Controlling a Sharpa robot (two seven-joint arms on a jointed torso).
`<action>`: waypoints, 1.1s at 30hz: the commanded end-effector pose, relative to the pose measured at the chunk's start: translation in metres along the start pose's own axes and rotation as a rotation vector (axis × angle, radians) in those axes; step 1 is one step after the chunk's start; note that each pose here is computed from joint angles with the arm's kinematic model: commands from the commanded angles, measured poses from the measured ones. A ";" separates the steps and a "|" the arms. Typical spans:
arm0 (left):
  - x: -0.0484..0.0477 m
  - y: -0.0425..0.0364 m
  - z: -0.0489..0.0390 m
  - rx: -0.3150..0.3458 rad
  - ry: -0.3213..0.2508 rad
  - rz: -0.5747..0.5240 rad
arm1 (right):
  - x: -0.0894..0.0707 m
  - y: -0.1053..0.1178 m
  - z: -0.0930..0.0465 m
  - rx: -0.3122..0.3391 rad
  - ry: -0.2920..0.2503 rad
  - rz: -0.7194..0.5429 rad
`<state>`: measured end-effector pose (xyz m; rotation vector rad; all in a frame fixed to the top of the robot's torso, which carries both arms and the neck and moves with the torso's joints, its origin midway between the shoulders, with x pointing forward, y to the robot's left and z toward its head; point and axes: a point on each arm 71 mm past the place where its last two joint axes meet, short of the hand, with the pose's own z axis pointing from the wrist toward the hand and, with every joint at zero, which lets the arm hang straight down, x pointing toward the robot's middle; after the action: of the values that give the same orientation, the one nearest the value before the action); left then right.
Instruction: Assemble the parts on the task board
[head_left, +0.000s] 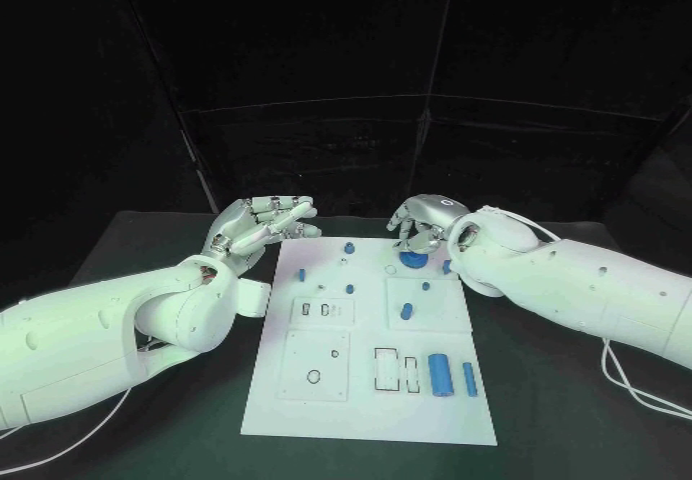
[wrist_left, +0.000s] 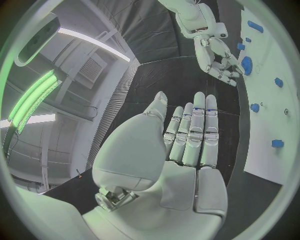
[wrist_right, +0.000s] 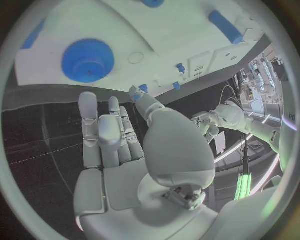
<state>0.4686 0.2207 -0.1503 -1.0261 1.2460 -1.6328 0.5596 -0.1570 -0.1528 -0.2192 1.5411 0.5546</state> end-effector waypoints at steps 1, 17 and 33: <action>0.0011 -0.0016 -0.0001 0.007 0.016 -0.003 | -0.006 -0.013 -0.007 0.089 -0.006 0.105; -0.0001 -0.0002 0.0016 0.002 0.017 -0.003 | -0.002 -0.052 -0.024 0.274 0.150 0.200; -0.0006 0.0005 0.0027 0.000 0.019 -0.004 | 0.005 -0.034 -0.010 0.231 0.183 0.119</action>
<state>0.4716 0.2220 -0.1518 -1.0291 1.2522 -1.6301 0.5661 -0.1907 -0.1655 0.0484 1.7813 0.4848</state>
